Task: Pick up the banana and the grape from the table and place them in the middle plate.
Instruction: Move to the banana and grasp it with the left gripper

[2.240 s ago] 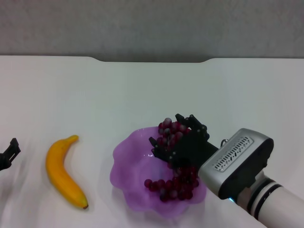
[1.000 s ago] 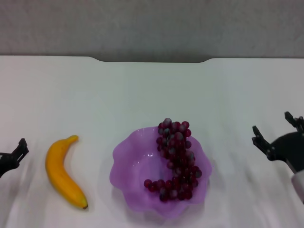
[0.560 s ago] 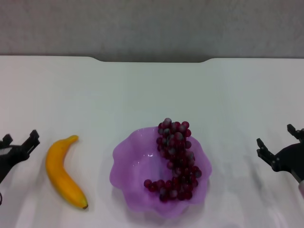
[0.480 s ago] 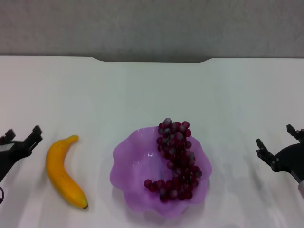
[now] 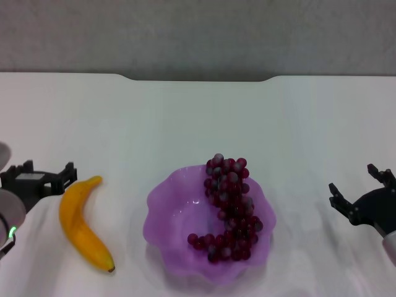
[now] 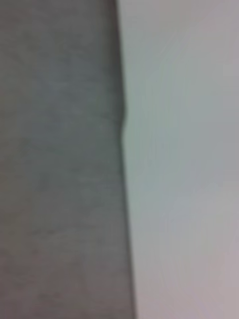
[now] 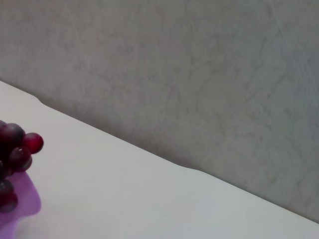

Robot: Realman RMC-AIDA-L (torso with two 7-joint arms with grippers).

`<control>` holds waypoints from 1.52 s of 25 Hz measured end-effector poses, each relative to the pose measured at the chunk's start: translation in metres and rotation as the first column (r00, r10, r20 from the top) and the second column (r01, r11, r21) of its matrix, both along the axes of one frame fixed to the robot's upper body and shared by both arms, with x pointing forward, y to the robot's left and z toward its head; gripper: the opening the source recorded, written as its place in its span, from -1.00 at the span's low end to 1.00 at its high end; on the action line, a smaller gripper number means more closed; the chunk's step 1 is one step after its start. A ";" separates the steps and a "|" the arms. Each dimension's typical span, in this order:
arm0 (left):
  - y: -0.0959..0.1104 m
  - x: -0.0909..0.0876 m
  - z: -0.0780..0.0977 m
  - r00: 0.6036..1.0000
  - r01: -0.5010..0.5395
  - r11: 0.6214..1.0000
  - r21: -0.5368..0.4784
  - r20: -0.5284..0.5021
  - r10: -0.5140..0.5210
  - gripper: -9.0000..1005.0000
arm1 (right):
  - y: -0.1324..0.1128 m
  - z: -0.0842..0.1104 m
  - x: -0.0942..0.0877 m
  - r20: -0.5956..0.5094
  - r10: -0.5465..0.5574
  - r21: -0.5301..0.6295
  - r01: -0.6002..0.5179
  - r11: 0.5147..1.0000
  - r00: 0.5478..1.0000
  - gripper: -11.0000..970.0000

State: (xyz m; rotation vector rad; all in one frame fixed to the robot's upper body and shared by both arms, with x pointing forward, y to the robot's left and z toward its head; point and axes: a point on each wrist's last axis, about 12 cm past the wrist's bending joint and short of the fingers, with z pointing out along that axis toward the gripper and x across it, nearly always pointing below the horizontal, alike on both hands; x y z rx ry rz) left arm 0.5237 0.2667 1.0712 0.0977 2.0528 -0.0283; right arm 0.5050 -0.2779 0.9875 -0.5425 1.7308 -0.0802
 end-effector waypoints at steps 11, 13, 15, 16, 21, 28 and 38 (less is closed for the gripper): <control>-0.040 0.015 0.015 0.962 -0.076 0.997 -0.011 -0.265 0.071 0.65 | 0.003 0.000 0.000 -0.001 0.015 -0.002 -0.015 1.000 1.000 0.84; -0.040 0.017 0.012 0.956 -0.084 0.996 -0.019 -0.285 0.075 0.65 | 0.003 0.000 0.000 -0.001 0.017 -0.001 -0.017 1.000 1.000 0.84; -0.040 0.019 0.008 0.951 -0.090 0.996 -0.016 -0.298 0.082 0.65 | 0.003 0.000 0.000 0.000 0.017 0.000 -0.017 1.000 1.000 0.84; -0.039 0.021 0.005 0.949 -0.095 0.995 -0.014 -0.302 0.087 0.65 | 0.004 0.000 0.000 0.001 0.018 0.001 -0.018 1.000 1.000 0.84; -0.032 0.025 -0.008 0.943 -0.126 0.992 -0.018 -0.312 0.114 0.65 | 0.005 0.001 0.000 0.002 0.021 0.003 -0.021 1.000 1.000 0.84; -0.025 0.025 -0.012 0.939 -0.149 0.989 -0.025 -0.316 0.133 0.65 | 0.005 0.001 0.000 0.003 0.021 0.003 -0.021 1.000 1.000 0.84; -0.026 0.025 -0.020 0.936 -0.148 0.989 -0.031 -0.327 0.130 0.65 | 0.005 0.001 0.000 0.004 0.022 0.003 -0.022 1.000 1.000 0.84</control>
